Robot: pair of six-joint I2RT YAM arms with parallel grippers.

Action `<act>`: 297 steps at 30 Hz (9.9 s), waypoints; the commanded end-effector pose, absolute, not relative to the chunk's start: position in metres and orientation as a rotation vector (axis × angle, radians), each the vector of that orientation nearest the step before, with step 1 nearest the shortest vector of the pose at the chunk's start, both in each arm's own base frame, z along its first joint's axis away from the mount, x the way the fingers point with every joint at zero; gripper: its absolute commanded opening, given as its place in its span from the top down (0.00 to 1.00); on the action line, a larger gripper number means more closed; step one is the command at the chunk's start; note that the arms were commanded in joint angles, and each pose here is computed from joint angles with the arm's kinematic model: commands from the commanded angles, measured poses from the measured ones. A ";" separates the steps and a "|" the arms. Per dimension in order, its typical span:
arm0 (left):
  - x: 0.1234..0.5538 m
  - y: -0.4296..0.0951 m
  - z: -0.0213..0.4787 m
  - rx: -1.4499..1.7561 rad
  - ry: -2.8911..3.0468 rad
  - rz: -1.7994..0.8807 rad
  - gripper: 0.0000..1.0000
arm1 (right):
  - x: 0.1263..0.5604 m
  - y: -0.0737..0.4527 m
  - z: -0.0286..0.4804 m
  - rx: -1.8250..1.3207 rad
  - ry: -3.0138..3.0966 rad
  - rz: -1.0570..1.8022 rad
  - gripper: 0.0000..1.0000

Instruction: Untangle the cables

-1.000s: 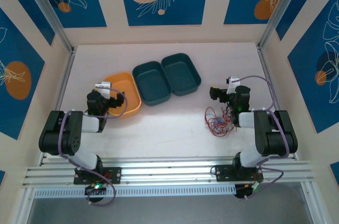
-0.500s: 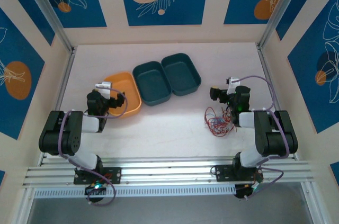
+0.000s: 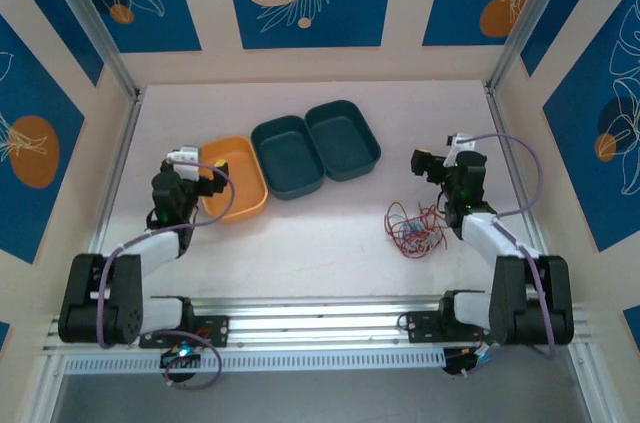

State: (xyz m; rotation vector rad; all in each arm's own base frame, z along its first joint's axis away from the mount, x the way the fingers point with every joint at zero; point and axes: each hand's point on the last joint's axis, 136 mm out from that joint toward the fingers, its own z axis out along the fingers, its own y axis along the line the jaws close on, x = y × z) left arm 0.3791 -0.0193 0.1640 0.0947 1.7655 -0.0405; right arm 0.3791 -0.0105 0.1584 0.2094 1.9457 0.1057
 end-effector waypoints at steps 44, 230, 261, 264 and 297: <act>0.303 -0.150 0.222 -0.028 1.798 -0.642 0.00 | 0.201 0.067 0.063 0.933 2.459 0.308 0.32; 0.250 -0.343 0.079 0.641 2.055 -0.641 0.09 | 0.259 0.193 0.133 0.568 2.864 0.628 1.00; 0.251 -0.343 0.087 0.625 2.032 -0.657 0.13 | 0.266 0.178 0.317 0.022 2.396 0.641 1.00; 0.251 -0.342 0.086 0.621 2.033 -0.658 0.13 | 0.267 0.178 0.338 -0.017 2.337 0.640 1.00; 0.252 -0.336 0.090 0.597 2.020 -0.642 0.11 | 0.292 0.174 0.535 -0.237 1.849 0.520 1.00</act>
